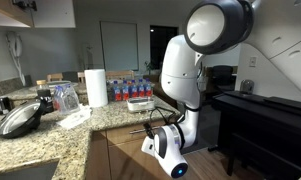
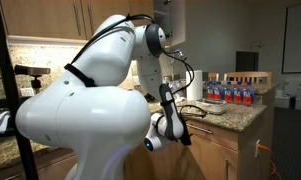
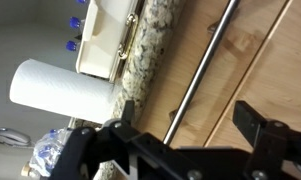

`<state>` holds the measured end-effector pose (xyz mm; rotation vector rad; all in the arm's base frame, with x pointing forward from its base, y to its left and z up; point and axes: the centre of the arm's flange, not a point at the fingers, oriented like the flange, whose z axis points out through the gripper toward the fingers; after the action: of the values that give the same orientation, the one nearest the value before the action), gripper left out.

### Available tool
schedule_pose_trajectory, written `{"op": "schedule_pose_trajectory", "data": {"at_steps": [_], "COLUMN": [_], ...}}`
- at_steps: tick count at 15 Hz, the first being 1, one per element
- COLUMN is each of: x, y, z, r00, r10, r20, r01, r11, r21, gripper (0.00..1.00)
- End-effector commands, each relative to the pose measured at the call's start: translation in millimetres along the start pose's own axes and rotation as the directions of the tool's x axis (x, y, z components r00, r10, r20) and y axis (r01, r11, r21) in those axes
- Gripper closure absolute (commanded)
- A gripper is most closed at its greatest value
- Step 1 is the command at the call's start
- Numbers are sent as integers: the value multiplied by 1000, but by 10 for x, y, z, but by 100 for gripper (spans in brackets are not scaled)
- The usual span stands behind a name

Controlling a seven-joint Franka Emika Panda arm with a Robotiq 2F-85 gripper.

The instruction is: Open the drawer

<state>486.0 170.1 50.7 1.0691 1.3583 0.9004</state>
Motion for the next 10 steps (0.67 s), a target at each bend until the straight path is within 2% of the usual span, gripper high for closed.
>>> {"op": "schedule_pose_trajectory", "data": {"at_steps": [1,10], "x": [-175,-194], "y": [-34,-34], "z": [119,490], "r00": [999,994], "r10": [41,105], "r20": [-1,3], "r01": [-41,-105], "r11": [999,993], "r21": [-8,43], "gripper": [0,0]}}
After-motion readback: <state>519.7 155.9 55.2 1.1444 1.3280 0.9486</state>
